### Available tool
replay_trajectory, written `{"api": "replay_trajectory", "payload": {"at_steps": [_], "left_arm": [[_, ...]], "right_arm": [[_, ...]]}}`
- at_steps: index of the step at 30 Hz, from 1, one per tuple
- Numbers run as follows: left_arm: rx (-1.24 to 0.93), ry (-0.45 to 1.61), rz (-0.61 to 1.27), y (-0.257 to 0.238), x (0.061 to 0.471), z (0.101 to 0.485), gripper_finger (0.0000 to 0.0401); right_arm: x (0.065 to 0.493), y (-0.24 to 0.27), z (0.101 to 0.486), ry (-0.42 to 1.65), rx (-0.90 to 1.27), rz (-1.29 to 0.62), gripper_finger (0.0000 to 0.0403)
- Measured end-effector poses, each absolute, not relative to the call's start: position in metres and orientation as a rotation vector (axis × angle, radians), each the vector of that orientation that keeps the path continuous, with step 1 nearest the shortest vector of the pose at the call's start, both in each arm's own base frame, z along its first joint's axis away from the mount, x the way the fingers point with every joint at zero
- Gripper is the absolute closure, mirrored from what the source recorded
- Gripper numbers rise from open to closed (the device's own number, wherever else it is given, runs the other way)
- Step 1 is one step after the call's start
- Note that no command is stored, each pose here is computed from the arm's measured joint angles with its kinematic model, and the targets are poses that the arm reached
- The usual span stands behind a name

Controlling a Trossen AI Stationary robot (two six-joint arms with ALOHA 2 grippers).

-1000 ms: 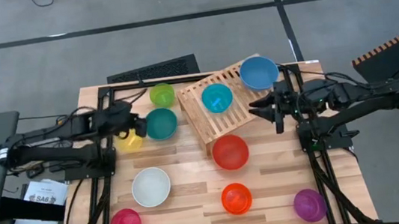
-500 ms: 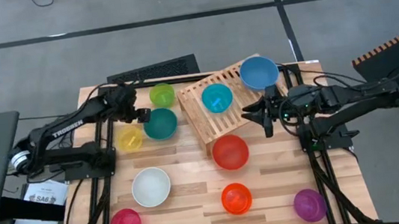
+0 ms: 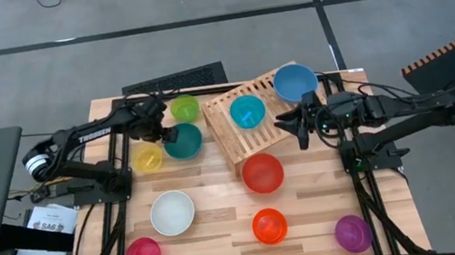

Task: Place and stack bowls onto a shelf
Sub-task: Stack the large green bowl on top of the large blue bowl on the shelf

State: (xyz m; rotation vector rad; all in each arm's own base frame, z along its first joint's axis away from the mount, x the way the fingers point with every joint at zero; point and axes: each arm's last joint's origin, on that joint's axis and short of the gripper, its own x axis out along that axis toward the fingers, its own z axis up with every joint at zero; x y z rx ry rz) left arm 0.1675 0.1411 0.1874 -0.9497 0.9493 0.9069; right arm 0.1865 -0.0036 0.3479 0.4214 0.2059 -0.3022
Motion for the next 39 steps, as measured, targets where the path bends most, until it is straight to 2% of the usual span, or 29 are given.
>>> {"api": "replay_trajectory", "payload": {"at_steps": [3,6,8,16,24,27,32,39], "left_arm": [[-0.960,0.951,0.893,0.142,0.169,0.186,0.0279],[-0.955,0.945,0.865,0.141,0.169,0.188,0.0365],[-0.953,0.916,0.842,0.139,0.167,0.194,0.0389],[-0.937,0.645,0.756,0.114,0.144,0.248,0.0400],[-0.805,0.301,0.656,0.080,0.124,0.352,0.0401],[-0.720,0.239,0.664,0.080,0.129,0.389,0.0401],[-0.602,0.238,0.640,0.100,0.163,0.431,0.0401],[-0.495,0.285,0.574,0.148,0.247,0.443,0.0401]], "right_arm": [[0.187,-0.006,0.348,0.204,0.422,-0.312,0.0246],[0.187,-0.006,0.350,0.184,0.431,-0.310,0.0246],[0.188,-0.006,0.353,0.148,0.445,-0.301,0.0246],[0.198,-0.003,0.373,-0.004,0.513,-0.247,0.0246],[0.217,-0.002,0.401,0.068,0.350,-0.250,0.0246],[0.214,-0.004,0.418,0.062,0.296,-0.256,0.0246],[0.202,-0.005,0.441,-0.007,0.243,-0.249,0.0246],[0.188,-0.005,0.453,-0.066,0.230,-0.239,0.0246]]}}
